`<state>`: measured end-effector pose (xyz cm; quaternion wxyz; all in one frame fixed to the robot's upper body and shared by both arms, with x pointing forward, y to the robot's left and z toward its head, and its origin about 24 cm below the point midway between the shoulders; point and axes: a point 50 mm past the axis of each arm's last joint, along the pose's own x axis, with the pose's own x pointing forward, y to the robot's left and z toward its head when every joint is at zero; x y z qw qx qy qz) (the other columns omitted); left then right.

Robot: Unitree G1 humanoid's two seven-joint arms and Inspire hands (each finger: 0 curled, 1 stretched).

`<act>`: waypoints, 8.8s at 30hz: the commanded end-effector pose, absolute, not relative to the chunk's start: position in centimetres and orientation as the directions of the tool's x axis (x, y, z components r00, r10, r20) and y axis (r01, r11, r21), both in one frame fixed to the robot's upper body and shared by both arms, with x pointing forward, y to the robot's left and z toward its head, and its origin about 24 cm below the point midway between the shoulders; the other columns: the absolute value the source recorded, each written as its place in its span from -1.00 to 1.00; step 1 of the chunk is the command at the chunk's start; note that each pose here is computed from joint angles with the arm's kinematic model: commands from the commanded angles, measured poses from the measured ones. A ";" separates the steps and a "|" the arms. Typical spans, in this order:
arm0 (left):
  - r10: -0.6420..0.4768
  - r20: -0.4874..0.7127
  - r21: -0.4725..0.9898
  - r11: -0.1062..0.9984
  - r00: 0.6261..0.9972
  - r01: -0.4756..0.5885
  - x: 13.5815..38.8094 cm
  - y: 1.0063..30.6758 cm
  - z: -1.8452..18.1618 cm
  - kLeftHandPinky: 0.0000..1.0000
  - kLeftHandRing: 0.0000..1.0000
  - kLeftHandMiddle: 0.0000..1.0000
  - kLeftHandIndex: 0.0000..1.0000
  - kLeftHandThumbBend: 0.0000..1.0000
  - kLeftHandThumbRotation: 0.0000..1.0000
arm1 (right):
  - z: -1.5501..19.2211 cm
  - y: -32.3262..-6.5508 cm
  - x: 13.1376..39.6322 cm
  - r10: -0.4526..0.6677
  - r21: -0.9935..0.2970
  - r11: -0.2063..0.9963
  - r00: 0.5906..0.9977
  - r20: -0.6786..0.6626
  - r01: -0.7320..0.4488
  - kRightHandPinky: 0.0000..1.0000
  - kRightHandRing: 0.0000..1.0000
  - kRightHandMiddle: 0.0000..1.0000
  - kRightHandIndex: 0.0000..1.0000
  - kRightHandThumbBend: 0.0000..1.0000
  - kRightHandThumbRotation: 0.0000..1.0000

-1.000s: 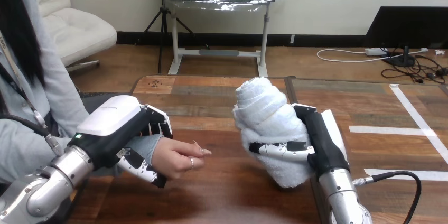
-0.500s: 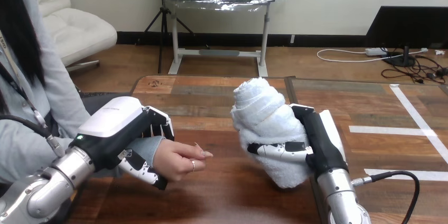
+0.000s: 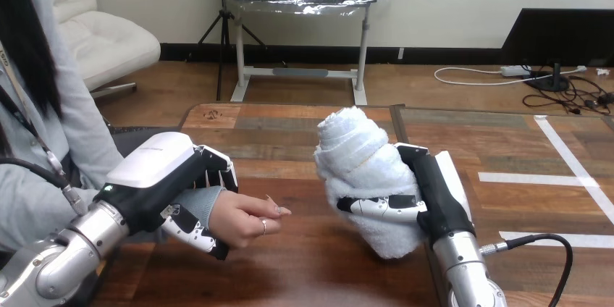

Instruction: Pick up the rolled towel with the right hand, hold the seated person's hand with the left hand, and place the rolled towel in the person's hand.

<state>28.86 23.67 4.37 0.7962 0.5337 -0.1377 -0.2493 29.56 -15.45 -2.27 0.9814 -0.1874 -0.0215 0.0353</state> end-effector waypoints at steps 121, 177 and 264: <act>-0.579 0.177 0.913 0.398 0.796 0.086 30.9 21.9 9.3 -0.44 -0.34 -0.24 -0.20 1.00 -1.00 | 1.3 -12.1 31.4 0.226 -0.380 0.916 0.949 0.219 -0.130 -0.49 -0.39 -0.22 -0.14 0.75 -0.81; -0.581 0.166 0.911 0.399 0.797 0.101 31.3 21.1 8.9 -0.42 -0.32 -0.23 -0.18 1.00 -1.00 | 3.1 -10.1 29.2 0.349 -0.242 0.934 0.820 0.453 -0.264 -0.49 -0.39 -0.20 -0.13 0.75 -0.77; -0.575 0.131 0.909 0.395 0.808 0.134 30.6 21.6 7.8 0.15 0.26 0.34 0.45 1.00 -0.68 | 1.5 -11.3 30.0 0.531 -0.466 0.780 0.836 0.138 -0.418 0.74 0.88 0.90 0.92 1.00 0.35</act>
